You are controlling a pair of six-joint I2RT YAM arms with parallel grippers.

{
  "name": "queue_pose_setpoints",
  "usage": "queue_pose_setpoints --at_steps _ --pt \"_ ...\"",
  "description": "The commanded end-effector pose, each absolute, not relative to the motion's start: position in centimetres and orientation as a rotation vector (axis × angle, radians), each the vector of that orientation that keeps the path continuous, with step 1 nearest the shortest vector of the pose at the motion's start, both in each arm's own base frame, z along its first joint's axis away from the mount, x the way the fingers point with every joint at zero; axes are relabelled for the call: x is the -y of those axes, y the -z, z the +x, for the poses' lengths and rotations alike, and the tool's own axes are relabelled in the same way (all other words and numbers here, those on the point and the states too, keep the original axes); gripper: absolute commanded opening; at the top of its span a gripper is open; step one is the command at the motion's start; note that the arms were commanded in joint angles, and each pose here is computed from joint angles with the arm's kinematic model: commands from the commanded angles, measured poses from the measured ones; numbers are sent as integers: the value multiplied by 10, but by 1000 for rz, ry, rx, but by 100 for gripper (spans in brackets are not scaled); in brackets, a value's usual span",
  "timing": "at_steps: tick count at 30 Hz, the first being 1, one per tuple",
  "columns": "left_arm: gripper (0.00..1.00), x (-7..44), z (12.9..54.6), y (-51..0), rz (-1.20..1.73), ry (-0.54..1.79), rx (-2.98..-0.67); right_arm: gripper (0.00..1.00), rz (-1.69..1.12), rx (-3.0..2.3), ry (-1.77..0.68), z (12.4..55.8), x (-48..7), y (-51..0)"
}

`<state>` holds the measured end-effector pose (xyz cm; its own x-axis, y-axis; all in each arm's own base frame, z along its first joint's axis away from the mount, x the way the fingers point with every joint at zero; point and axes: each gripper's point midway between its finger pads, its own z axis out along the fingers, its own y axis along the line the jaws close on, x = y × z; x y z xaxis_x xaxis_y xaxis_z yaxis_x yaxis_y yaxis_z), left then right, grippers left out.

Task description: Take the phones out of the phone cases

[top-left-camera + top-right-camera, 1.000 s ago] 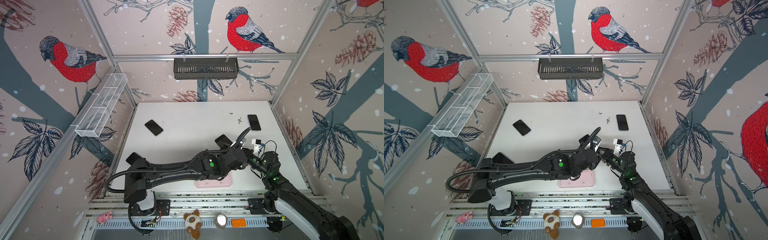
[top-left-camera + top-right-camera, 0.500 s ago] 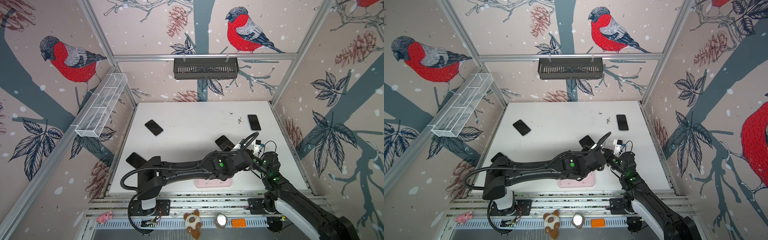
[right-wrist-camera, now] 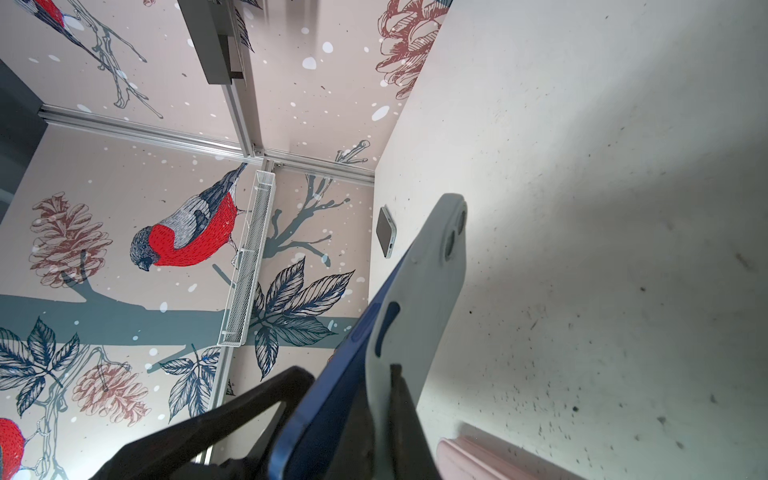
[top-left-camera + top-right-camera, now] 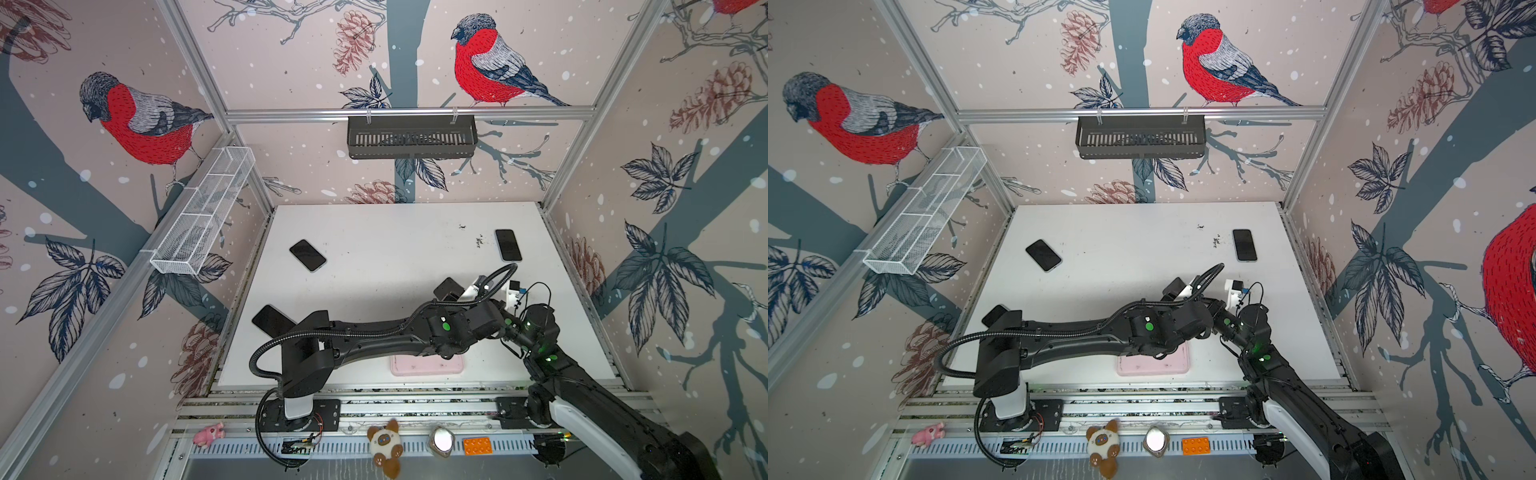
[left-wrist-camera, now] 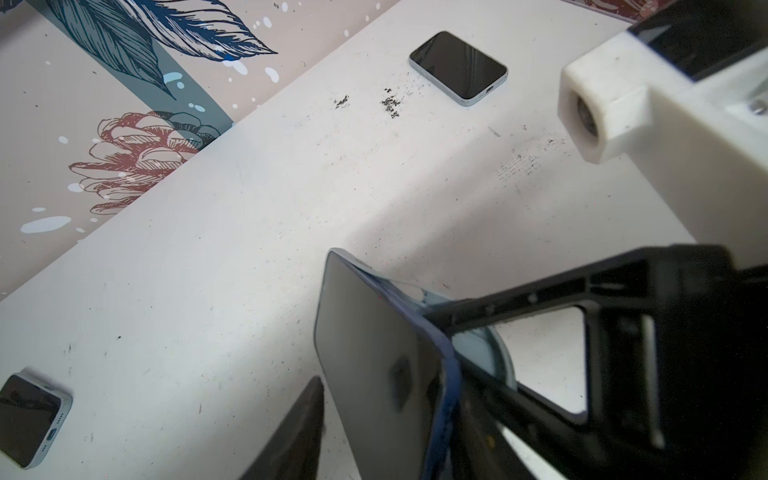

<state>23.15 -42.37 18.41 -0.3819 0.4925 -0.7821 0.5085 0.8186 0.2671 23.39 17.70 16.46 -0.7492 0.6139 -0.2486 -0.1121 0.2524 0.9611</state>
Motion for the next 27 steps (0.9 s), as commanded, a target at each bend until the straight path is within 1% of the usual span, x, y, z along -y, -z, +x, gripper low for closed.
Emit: queue_pose_setpoints --at_steps 1,4,10,15,19,27 --pt "44 416 236 -182 718 -22 -2037 0 388 -1856 -1580 233 -180 -182" --pt "36 417 235 -179 739 -22 -2039 1 389 -1860 -1578 233 -180 -181" --pt "13 423 228 -175 811 34 -2036 0 395 -1863 -1575 233 -180 -180" --pt "1 423 223 -178 856 59 -2026 1 400 -1872 -1570 233 -180 -177" --pt "0 422 222 -188 872 72 -1998 1 408 -1881 -1561 233 -179 -173" --pt "0 402 233 -233 823 -50 -1878 0 452 -1969 -1479 231 -173 -143"
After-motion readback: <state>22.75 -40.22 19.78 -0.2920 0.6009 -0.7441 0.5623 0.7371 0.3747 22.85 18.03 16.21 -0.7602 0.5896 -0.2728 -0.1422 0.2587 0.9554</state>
